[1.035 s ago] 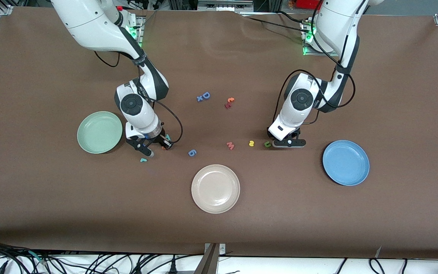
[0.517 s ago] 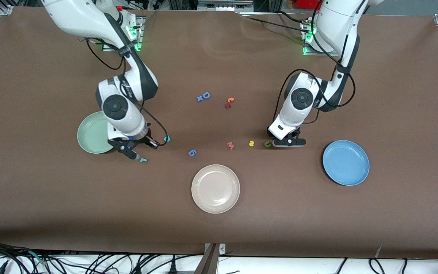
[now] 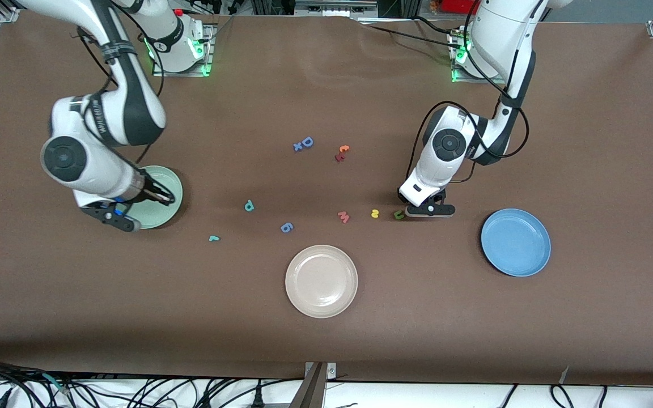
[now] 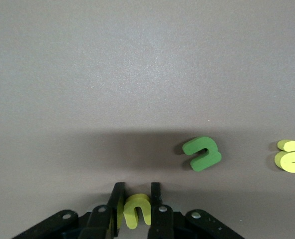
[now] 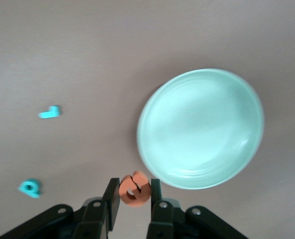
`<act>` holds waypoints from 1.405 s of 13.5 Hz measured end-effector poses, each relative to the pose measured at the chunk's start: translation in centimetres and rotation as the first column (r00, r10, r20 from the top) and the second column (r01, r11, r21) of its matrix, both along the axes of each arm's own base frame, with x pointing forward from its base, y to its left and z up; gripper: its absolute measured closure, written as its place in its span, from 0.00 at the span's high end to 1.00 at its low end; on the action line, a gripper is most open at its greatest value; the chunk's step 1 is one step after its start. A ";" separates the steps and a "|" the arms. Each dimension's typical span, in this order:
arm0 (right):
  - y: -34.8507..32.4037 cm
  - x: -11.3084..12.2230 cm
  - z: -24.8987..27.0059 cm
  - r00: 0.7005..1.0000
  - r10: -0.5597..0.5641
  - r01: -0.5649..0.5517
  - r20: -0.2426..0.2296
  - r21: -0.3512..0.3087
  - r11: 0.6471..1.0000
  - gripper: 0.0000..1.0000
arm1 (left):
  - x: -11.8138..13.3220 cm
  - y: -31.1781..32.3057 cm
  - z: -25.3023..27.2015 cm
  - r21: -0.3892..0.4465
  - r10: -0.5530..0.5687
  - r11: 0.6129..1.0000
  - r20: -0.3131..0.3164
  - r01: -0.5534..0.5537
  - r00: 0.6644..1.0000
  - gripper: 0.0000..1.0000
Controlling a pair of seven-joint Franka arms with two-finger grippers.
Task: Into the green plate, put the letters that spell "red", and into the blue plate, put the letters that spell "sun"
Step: 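Drop the orange e on the green plate while the left gripper lifts the u, then release the yellow u on the blue plate while the right gripper reaches teal letter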
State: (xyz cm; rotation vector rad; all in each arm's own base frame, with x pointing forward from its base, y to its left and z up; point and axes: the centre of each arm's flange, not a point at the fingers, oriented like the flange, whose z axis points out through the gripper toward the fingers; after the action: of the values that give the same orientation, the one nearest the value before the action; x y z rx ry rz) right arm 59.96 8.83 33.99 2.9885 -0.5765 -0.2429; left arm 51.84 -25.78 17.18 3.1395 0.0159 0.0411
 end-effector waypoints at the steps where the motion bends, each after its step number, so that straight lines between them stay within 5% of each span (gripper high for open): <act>1: -1.9 0.0 -0.3 1.000 0.022 -0.022 -0.014 0.000 1.000 0.29 | 0.0 0.0 0.0 0.000 0.000 1.000 0.000 0.000 1.000 0.26; 4: -6.1 -0.6 -2.0 0.997 0.065 -0.064 -0.047 0.025 0.998 0.29 | 0.0 0.0 0.0 0.000 0.000 1.000 0.000 0.000 1.000 0.26; 8: -7.3 -1.3 -6.4 0.997 0.074 -0.073 -0.015 0.025 0.997 0.29 | 0.5 1.1 0.2 0.012 0.002 1.000 -0.019 -0.002 1.000 0.26; 11: -7.4 -1.6 -8.4 0.997 0.073 -0.073 -0.027 0.019 0.997 0.33 | 2.9 2.6 2.5 0.026 -0.017 0.999 -0.078 0.019 0.997 0.26; 17: -4.3 -0.9 -4.4 1.000 0.004 -0.004 0.008 0.035 0.999 0.90 | 8.3 10.0 7.6 0.006 -0.130 0.991 -0.137 0.132 0.982 0.26; 19: 1.1 -0.3 -2.2 0.996 -0.071 0.069 0.049 0.048 0.996 0.90 | 9.1 12.9 8.0 -0.006 -0.181 0.983 -0.139 0.182 0.974 0.26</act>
State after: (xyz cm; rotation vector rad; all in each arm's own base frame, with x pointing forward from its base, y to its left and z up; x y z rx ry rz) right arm 59.62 9.88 31.84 3.0298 -0.6914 -0.1886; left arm 60.98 -12.92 25.17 3.1284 -0.2712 -0.1783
